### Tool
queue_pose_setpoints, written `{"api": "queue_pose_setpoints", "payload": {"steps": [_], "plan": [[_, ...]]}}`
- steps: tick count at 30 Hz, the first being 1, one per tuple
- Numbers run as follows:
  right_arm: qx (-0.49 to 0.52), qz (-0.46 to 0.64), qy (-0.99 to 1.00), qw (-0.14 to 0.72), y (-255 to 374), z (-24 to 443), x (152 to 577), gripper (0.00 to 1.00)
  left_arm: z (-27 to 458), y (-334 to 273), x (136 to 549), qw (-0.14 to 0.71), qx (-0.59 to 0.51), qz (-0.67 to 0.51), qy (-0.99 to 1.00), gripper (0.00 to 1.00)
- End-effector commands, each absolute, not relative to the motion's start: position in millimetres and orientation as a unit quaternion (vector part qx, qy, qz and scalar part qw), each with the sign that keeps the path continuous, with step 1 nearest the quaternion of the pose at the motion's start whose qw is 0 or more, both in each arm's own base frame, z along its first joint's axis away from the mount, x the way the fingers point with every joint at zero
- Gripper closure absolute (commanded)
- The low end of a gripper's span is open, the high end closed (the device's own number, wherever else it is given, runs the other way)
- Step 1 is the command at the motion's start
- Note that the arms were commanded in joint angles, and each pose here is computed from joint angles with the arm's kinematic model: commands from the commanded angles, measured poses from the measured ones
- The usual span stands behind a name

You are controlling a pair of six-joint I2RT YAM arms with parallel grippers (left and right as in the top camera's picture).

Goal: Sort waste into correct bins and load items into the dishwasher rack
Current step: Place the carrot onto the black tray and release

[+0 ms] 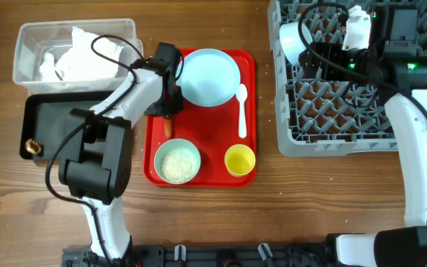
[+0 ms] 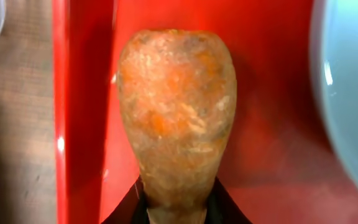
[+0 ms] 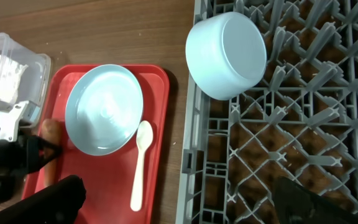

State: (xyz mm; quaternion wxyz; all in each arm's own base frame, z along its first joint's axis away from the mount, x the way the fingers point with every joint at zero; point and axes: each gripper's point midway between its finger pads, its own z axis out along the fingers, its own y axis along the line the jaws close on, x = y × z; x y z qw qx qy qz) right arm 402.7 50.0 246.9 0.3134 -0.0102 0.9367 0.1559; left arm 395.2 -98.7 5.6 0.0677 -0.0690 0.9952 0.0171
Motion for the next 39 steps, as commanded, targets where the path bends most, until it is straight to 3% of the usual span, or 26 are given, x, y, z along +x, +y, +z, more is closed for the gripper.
{"api": "queue_pose_setpoints", "payload": {"steps": [1,7,11,16,21,24,27,31,33,36,39], "plan": [[-0.007,0.152,0.939,0.307,51,241,405,0.0,72,-101,413,0.134,-0.075,-0.007,0.988,0.84],[-0.009,0.151,0.941,0.302,51,240,403,0.0,199,-89,405,0.264,-0.086,-0.028,0.96,0.84],[-0.009,0.151,0.941,0.303,51,240,403,0.0,247,-15,371,0.306,-0.193,0.058,0.93,0.83],[-0.009,0.151,0.94,0.304,51,240,403,0.0,209,99,333,0.227,-0.403,0.135,0.876,0.81],[-0.008,0.151,0.94,0.304,51,240,403,0.0,124,130,324,0.161,-0.485,0.088,0.855,0.82],[-0.008,0.151,0.942,0.301,51,239,402,0.0,73,134,320,0.139,-0.49,0.095,0.855,0.69],[-0.007,0.151,0.943,0.296,51,238,400,0.0,39,134,321,0.119,-0.489,0.1,0.858,0.67],[-0.007,0.151,0.944,0.293,51,237,399,0.0,32,134,320,0.109,-0.486,0.103,0.861,0.37],[-0.007,0.151,0.944,0.294,51,237,399,0.0,60,133,326,0.125,-0.473,0.093,0.867,0.27],[-0.007,0.151,0.943,0.295,51,238,400,0.0,144,66,365,0.18,-0.294,-0.079,0.935,0.16],[-0.007,0.151,0.943,0.296,51,238,400,0.0,176,-22,356,0.191,-0.144,-0.123,0.963,0.16]]}}
